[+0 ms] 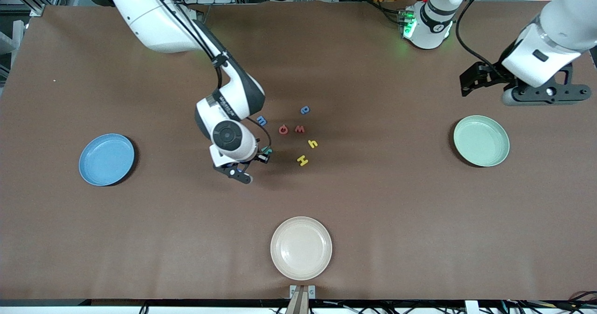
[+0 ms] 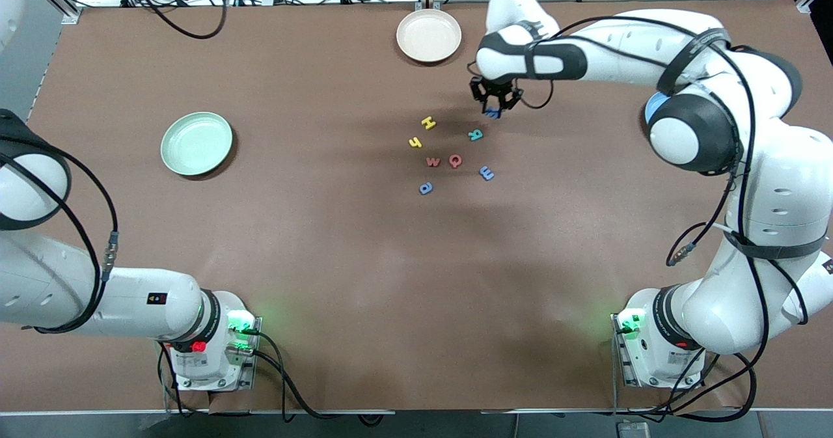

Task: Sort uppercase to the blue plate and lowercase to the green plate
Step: 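Carry the M to the blue plate while the left gripper reaches the letters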

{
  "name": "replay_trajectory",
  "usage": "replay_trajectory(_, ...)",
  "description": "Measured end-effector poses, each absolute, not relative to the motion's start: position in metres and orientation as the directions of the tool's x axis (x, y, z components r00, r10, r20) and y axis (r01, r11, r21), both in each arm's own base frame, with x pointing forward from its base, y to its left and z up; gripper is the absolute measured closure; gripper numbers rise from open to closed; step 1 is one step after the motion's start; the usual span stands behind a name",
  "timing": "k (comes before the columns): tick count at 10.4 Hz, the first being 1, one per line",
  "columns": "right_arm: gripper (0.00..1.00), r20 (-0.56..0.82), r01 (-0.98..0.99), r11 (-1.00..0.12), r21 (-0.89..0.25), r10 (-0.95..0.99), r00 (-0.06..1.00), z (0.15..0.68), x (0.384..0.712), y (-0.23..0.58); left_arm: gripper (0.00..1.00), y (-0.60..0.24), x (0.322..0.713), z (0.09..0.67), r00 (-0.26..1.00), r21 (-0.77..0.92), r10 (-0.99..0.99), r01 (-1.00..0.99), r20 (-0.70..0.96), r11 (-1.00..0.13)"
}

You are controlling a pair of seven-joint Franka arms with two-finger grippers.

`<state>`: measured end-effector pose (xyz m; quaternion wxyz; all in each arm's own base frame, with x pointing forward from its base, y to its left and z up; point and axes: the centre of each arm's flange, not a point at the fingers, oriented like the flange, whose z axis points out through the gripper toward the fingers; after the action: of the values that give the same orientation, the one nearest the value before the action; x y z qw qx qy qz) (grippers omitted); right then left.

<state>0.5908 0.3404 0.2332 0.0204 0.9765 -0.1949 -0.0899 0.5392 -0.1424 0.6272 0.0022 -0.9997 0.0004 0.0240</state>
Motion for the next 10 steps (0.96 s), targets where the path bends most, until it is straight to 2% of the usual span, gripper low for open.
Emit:
replay_trajectory(5, 0.58, -0.181, -0.154, -0.984, 0.087, -0.167, 0.969, 0.252, 0.643, 0.209, 0.0, -0.241, 0.542, 0.585, 0.997, 0.007, 0.058, 0.058, -0.05, -0.998)
replay_trajectory(10, 0.58, -0.195, 0.07, -0.993, 0.09, 0.051, 0.98, 0.266, 0.665, 0.094, 0.0, -0.336, 0.55, 0.499, 0.977, 0.027, 0.193, 0.196, -0.087, -0.98)
